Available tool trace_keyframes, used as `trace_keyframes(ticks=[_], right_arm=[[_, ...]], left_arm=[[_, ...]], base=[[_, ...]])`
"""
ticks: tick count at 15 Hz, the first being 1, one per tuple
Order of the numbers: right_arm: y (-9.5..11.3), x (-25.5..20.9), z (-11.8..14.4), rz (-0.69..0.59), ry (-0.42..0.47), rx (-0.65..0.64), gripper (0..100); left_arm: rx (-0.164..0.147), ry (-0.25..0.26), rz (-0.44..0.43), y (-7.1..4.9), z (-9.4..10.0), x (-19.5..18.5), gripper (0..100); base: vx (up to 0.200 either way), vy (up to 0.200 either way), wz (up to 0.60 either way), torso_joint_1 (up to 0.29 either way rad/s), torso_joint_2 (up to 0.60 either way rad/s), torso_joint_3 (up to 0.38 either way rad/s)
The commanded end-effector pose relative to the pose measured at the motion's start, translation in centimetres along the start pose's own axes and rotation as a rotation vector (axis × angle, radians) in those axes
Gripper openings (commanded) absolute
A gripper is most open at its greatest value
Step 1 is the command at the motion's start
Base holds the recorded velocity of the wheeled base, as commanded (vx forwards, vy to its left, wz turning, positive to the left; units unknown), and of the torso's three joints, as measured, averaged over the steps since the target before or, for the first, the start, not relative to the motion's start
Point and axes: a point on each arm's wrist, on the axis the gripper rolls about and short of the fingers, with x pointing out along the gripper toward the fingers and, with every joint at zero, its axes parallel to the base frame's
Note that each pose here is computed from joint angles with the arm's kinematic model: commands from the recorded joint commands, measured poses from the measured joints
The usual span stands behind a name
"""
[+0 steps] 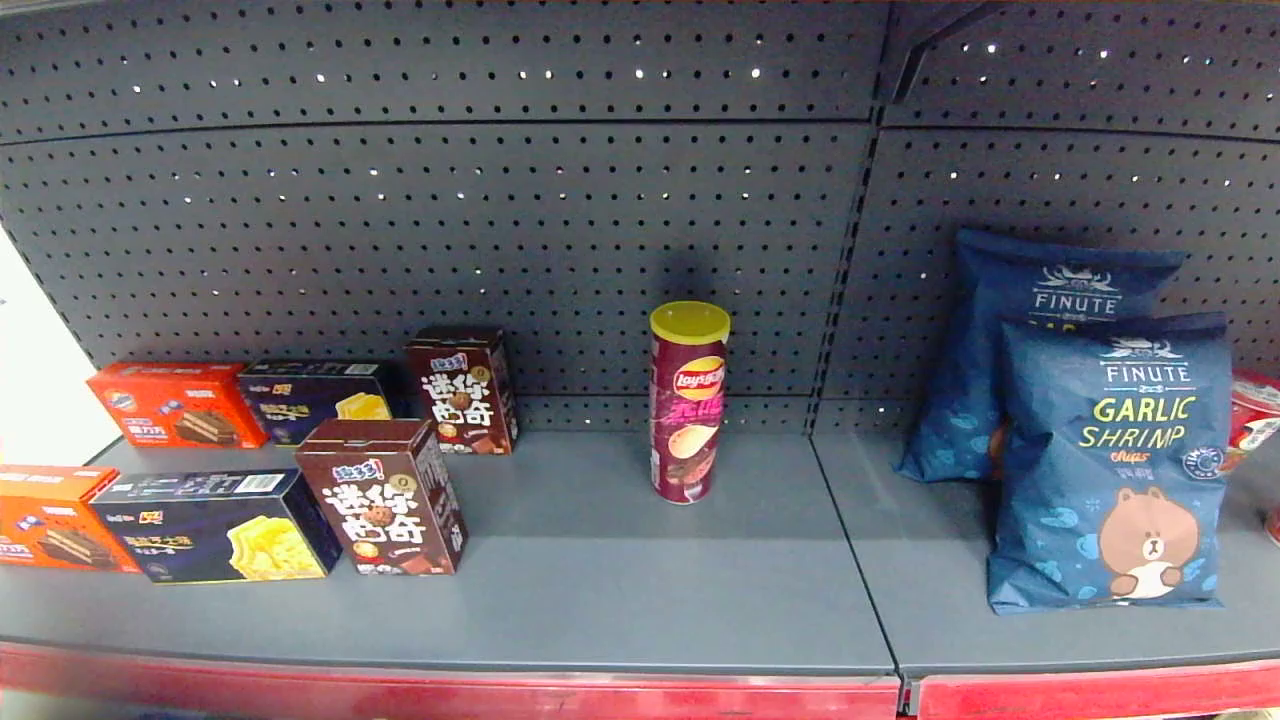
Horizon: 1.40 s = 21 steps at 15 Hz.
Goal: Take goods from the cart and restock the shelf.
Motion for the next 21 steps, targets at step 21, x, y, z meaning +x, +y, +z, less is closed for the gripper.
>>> trace_keyframes(ticks=[21], right_arm=[[-0.01,0.01,0.01,-0.003,0.001,0.000,100]], left_arm=[[0.001,-0.003,-0.001,0.00,0.03,0.00,100]], base=[[0.000,0.000,0.49,0.002,0.00,0.001]])
